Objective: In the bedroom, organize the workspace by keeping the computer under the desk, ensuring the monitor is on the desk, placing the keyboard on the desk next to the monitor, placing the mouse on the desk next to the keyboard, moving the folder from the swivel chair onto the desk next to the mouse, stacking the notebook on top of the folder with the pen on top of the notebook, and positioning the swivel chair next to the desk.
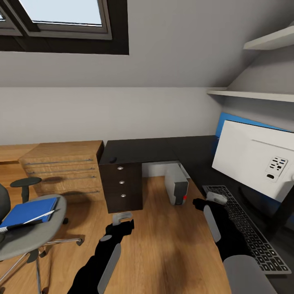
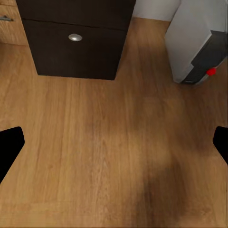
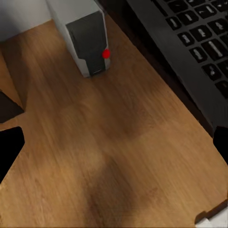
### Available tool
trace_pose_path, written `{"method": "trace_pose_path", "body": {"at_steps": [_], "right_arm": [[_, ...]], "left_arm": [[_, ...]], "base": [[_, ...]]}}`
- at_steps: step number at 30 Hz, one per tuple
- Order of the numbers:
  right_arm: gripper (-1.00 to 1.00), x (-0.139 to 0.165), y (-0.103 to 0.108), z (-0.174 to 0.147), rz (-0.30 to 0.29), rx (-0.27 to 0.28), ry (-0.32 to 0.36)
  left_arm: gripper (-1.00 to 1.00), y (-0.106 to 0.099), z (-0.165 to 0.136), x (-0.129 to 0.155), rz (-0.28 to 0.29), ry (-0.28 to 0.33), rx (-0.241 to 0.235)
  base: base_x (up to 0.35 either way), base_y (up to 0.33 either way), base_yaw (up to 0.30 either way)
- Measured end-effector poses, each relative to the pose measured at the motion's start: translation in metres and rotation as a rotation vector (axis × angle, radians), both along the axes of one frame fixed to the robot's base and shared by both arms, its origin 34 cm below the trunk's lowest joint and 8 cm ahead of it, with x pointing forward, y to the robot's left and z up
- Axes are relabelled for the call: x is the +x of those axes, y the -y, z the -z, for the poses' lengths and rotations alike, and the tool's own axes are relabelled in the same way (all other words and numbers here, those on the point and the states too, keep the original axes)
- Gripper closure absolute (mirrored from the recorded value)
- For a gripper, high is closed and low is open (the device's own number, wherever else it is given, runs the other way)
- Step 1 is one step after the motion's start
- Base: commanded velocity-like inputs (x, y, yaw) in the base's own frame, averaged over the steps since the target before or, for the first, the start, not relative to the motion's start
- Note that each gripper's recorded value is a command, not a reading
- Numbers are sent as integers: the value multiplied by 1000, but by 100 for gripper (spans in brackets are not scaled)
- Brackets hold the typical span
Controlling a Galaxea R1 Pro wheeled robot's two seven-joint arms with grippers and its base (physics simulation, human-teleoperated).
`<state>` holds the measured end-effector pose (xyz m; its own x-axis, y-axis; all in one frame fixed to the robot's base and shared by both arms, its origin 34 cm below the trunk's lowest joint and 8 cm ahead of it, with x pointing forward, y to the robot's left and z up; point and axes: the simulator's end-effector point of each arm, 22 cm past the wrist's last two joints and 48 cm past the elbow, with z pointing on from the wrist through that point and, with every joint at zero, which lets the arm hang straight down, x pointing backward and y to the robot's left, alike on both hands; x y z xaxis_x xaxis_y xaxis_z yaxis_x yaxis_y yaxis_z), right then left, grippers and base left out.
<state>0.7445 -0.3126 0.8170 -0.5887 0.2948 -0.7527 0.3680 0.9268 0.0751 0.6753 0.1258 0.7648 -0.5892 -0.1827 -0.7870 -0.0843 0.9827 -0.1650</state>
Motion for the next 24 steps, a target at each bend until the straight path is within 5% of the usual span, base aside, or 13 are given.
{"method": "trace_pose_path", "body": {"at_steps": [6, 19, 24], "right_arm": [[-100, 5, 6, -24, 15, -12, 69], [-100, 2, 40, -27, 33, -50, 73], [-100, 8, 31, -23, -41, -12, 85]], "left_arm": [[-100, 1, -15, 5, -1, 33, -8], [-100, 0, -26, 10, -6, 56, -15], [-100, 0, -25, 10, -6, 56, -15]], "base": [[0, 0, -48], [0, 0, -249], [0, 0, -290]]}}
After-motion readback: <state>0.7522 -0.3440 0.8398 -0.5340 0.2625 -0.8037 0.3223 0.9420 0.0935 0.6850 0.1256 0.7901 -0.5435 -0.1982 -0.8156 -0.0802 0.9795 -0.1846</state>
